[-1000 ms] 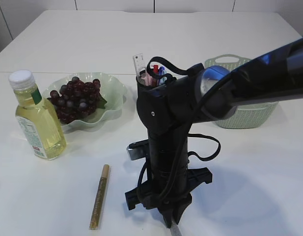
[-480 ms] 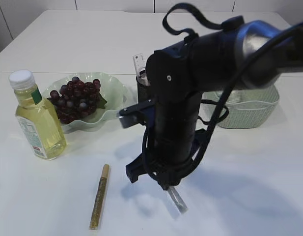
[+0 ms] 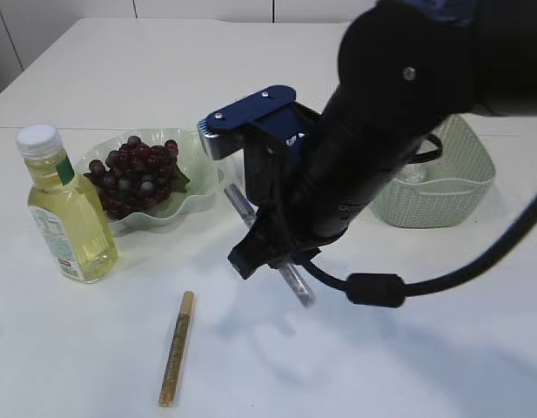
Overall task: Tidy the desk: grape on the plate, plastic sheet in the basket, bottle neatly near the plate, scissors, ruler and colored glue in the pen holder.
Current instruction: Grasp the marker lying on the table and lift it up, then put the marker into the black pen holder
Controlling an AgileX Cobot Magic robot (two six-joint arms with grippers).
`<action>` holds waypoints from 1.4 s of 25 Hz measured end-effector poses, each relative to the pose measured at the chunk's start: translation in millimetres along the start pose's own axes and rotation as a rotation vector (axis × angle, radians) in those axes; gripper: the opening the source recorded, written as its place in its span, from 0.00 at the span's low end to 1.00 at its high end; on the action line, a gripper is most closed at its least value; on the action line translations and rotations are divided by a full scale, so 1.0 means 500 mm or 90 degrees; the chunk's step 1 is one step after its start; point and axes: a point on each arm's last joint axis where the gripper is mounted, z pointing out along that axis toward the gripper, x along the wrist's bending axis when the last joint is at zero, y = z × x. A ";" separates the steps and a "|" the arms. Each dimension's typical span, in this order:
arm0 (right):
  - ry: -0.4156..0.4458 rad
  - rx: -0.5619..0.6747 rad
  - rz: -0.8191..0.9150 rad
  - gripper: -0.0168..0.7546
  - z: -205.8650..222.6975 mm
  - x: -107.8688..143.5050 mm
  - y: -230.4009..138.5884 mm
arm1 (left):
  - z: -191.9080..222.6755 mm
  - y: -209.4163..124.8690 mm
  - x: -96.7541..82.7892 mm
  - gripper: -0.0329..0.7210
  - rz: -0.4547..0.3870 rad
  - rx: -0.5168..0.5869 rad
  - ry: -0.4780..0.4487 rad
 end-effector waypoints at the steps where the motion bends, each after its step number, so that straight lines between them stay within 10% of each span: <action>1: -0.002 -0.025 -0.001 0.16 -0.006 0.000 -0.004 | 0.000 0.000 0.000 0.45 0.000 0.000 0.000; 11: -0.027 -0.206 -0.013 0.15 -0.040 0.001 -0.073 | 0.000 0.000 0.000 0.45 -0.001 0.000 -0.001; 35: -0.175 -0.533 0.027 0.15 -0.033 -0.172 0.067 | 0.000 0.010 -0.001 0.45 -0.008 -0.033 -0.005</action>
